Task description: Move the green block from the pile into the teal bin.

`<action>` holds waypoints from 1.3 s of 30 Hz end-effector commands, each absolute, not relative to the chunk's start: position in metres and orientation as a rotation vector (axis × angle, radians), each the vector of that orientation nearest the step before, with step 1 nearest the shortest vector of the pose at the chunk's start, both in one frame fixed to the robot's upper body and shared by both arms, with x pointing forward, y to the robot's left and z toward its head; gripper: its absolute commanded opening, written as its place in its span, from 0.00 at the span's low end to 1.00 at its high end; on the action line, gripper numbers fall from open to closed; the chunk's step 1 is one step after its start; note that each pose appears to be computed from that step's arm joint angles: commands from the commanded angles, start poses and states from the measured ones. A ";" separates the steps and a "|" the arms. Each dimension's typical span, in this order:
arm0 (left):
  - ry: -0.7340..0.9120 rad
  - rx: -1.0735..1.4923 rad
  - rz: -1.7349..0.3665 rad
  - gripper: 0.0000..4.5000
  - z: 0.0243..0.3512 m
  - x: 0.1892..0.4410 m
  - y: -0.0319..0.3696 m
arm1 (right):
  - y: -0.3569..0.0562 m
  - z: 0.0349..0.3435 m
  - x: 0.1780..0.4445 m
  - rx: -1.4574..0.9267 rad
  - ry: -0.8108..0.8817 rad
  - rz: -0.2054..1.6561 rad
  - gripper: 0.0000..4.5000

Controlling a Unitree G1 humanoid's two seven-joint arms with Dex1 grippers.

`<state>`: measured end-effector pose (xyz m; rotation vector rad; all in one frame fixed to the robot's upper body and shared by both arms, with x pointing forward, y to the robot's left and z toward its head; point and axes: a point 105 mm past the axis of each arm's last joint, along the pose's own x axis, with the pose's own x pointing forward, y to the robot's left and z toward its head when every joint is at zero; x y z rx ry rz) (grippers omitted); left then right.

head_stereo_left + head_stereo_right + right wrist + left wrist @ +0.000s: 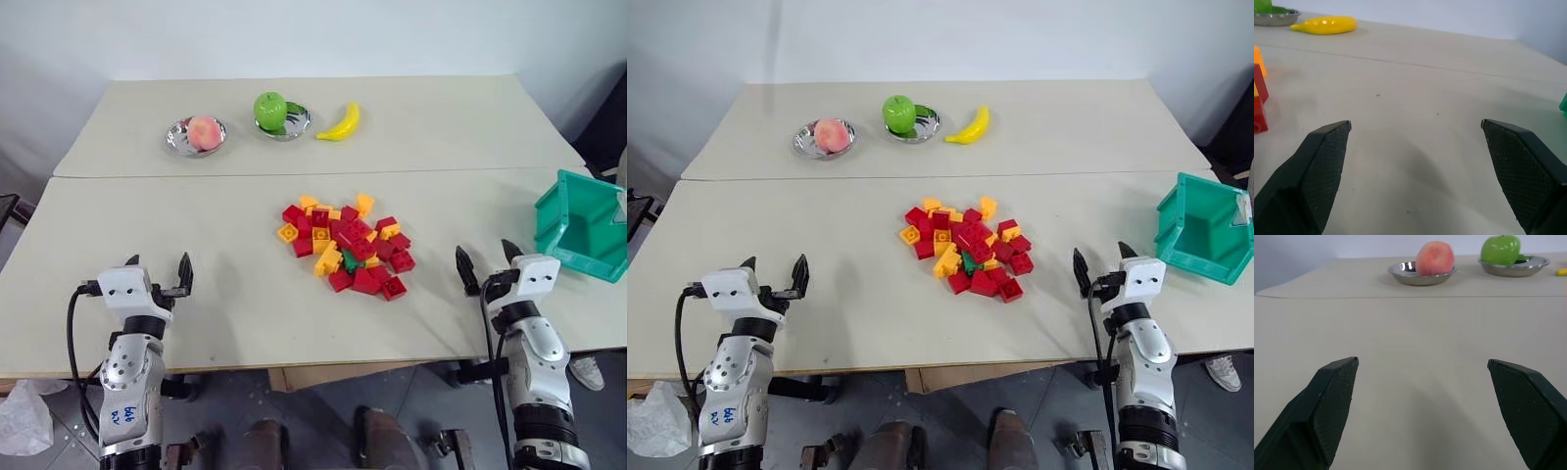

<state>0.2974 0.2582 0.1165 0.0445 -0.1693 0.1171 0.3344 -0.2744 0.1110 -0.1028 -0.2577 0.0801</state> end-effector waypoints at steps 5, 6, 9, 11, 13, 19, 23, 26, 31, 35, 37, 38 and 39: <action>-0.287 0.040 -0.127 1.00 0.146 0.297 0.237 | -0.267 0.154 0.331 -0.105 -0.379 0.197 0.99; -0.296 0.064 -0.245 1.00 0.150 0.295 0.225 | -0.260 0.161 0.328 -0.100 -0.389 0.269 0.99; -0.219 0.285 -0.631 1.00 0.142 0.281 0.195 | -0.249 0.172 0.314 -0.105 -0.373 0.434 0.99; -0.179 0.297 -0.712 1.00 0.143 0.279 0.201 | -0.252 0.176 0.306 -0.132 -0.344 0.485 0.99; -0.163 0.267 -0.807 1.00 0.152 0.275 0.202 | -0.259 0.181 0.297 -0.167 -0.304 0.554 0.99; -0.149 0.243 -1.012 1.00 0.164 0.262 0.196 | -0.253 0.162 0.274 -0.385 -0.098 0.861 0.58; -0.095 0.257 -1.083 1.00 0.150 0.254 0.194 | -0.216 0.163 0.277 -0.317 -0.087 1.027 0.27; -0.115 0.219 -1.062 1.00 0.147 0.256 0.188 | -0.183 0.144 0.277 -0.255 0.093 1.149 0.04; -0.121 0.226 -1.055 1.00 0.140 0.255 0.181 | -0.121 0.146 0.307 -0.221 0.097 1.185 0.00; -0.147 0.230 -1.004 1.00 0.145 0.261 0.183 | -0.091 0.142 0.336 -0.259 0.112 1.155 0.00; -0.153 0.236 -0.994 1.00 0.147 0.262 0.183 | -0.089 0.146 0.357 -0.274 0.093 1.079 0.00; -0.158 0.231 -0.980 1.00 0.149 0.263 0.183 | -0.092 0.150 0.373 -0.264 0.081 1.024 0.00; -0.160 0.227 -0.971 1.00 0.150 0.264 0.184 | -0.094 0.153 0.383 -0.255 0.074 0.989 0.00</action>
